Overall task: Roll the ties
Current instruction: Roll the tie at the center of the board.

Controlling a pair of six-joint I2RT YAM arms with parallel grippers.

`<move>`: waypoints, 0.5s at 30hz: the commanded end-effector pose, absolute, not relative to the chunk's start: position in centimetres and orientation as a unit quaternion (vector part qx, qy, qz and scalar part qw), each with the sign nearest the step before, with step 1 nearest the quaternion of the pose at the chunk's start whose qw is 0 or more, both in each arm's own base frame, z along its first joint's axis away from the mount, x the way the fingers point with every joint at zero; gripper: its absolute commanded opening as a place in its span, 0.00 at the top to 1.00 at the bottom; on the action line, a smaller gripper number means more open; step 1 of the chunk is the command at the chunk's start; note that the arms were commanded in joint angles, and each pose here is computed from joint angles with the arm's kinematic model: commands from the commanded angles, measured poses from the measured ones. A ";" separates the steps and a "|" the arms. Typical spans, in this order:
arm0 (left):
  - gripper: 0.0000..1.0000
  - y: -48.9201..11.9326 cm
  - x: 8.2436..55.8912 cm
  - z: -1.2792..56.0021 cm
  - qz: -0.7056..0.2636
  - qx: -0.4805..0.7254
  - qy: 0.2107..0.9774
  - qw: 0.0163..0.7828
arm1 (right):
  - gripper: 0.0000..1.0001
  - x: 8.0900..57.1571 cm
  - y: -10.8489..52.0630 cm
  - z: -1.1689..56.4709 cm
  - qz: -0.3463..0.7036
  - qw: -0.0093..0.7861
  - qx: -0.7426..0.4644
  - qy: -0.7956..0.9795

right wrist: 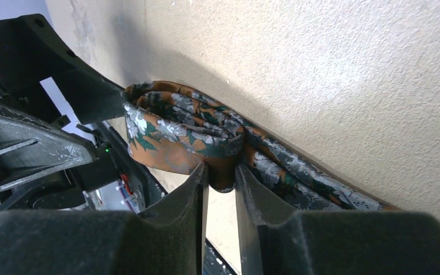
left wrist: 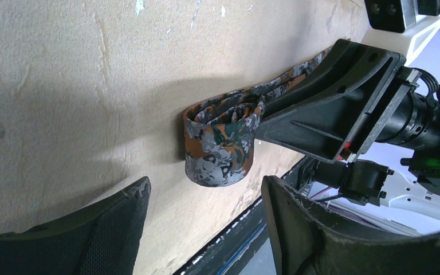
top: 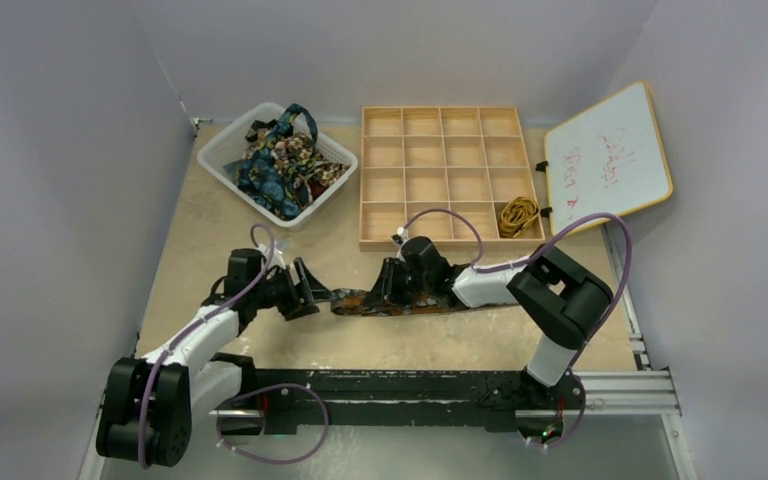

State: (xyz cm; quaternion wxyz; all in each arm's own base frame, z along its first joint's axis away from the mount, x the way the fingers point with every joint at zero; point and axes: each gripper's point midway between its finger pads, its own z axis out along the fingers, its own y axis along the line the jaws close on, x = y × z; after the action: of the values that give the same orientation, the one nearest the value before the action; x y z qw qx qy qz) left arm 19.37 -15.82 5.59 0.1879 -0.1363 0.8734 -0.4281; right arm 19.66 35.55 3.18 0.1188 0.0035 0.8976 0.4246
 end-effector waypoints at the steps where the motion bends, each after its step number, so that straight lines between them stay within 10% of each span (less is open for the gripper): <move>1: 0.32 -16.3 20.0 6.0 -0.445 -0.105 0.864 0.208 | 0.76 20.2 35.8 3.5 0.422 0.121 -0.003 0.899; 15: 0.49 -16.5 21.5 5.7 -0.445 -0.081 0.866 0.213 | 0.55 20.9 36.6 7.2 0.443 0.146 -0.028 0.884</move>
State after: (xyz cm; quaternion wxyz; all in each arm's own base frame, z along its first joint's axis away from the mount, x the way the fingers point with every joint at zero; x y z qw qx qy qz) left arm 19.90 -16.30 4.53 0.1761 -0.1196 0.8729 -0.4390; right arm 20.36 35.91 5.10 0.1344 -0.0103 0.8923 0.4308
